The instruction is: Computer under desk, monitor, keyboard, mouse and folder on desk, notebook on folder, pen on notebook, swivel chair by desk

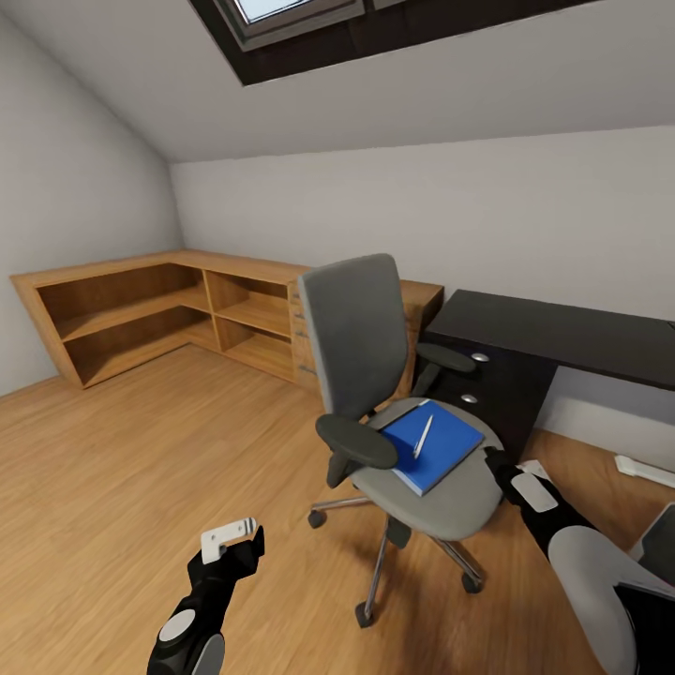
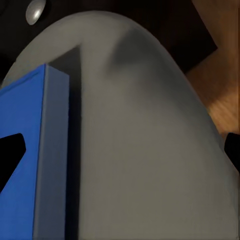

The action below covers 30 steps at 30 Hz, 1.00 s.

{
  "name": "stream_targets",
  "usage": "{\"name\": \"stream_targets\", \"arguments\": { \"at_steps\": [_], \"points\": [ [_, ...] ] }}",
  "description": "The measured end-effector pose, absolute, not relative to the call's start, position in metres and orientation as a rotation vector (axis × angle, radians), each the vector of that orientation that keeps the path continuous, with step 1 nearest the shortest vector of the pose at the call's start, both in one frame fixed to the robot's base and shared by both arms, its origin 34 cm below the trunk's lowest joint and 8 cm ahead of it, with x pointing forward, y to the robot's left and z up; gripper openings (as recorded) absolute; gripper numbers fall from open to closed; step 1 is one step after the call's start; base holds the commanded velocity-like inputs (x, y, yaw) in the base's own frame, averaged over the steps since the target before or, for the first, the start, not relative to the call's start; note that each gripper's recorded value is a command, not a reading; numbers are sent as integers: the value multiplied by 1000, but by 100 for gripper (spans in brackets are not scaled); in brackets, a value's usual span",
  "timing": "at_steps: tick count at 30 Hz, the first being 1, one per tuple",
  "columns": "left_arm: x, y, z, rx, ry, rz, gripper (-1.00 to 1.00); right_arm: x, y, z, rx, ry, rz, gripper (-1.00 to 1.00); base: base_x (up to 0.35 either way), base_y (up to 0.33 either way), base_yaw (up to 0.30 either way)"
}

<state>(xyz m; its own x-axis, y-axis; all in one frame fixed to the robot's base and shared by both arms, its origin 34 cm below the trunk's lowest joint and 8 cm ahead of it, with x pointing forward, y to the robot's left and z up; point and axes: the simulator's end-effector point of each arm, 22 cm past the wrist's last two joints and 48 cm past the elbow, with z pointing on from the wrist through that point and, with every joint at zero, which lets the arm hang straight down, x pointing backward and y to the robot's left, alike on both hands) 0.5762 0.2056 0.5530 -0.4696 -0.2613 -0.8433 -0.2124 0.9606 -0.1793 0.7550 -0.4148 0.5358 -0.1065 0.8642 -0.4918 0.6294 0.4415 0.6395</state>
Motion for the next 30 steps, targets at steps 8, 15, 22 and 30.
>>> {"name": "stream_targets", "arguments": {
  "at_steps": [8, 15, 22, 30],
  "points": [
    [576, 206, 553, -336, 2075, -61, 100, 753, -426, 538, 1277, 1812, 322, 100, 193, -51, 0],
    [576, 206, 553, -335, 2076, -60, 100, 753, -427, 537, 1279, 1811, 321, 100, 69, -24, 0],
    [576, 206, 553, -336, 2075, -59, 100, 753, -428, 537, 1280, 1811, 321, 100, 6, -2, 0],
    [576, 206, 551, -336, 2080, -58, 100, 752, -427, 534, 1282, 1817, 320, 100, 0, 0, 12]
  ]
}}
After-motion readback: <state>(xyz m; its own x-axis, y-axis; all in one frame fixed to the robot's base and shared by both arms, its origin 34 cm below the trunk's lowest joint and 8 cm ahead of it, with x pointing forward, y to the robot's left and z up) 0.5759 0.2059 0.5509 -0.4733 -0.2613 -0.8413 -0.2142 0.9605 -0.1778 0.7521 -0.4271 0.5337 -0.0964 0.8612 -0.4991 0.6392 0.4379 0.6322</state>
